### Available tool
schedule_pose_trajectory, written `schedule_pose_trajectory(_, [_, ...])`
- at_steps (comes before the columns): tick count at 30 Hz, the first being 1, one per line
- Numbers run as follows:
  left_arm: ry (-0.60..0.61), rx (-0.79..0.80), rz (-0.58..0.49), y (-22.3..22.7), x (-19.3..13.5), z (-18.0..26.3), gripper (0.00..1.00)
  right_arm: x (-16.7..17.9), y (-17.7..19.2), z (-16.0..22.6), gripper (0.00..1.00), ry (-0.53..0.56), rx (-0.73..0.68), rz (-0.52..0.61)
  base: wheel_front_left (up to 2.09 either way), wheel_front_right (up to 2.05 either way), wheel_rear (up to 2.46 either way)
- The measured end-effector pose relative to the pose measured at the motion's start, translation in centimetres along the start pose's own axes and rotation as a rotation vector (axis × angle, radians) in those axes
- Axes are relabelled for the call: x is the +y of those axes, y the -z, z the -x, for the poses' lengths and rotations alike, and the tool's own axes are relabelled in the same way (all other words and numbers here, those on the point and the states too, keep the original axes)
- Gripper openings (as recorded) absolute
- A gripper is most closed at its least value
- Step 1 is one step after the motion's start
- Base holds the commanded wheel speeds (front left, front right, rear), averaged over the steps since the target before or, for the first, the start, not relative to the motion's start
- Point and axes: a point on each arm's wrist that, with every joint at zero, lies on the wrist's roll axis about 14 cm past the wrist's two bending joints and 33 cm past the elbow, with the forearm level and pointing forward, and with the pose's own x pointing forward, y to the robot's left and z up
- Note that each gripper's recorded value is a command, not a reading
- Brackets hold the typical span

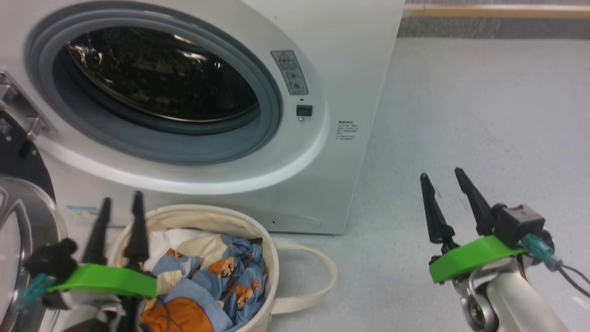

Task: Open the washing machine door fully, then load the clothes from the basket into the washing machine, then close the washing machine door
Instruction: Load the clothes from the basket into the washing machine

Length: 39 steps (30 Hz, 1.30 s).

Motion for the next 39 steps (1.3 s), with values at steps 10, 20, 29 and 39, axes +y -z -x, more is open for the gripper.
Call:
schedule_pose_trajectory(10, [-0.004,0.331,0.022,10.8,-1.0,0.4,1.00,-1.0,0.8,-1.5,1.00,-0.006,0.016,0.013,0.00,0.00,0.00])
schedule_pose_trajectory(20, [0.072,0.629,-0.114,19.2,-2.2,-0.7,1.00,-4.6,2.9,-2.5,1.00,0.040,0.067,0.052,0.00,0.00,0.00])
schedule_pose_trajectory(29, [0.115,0.883,-0.249,25.6,-0.6,0.9,1.00,-7.3,5.1,-3.0,1.00,0.080,0.114,0.087,0.00,0.00,0.00])
schedule_pose_trajectory(39, [0.156,1.114,-0.341,31.0,1.2,1.8,1.00,-11.0,7.4,-2.3,1.00,0.150,0.168,0.133,0.00,0.00,0.00])
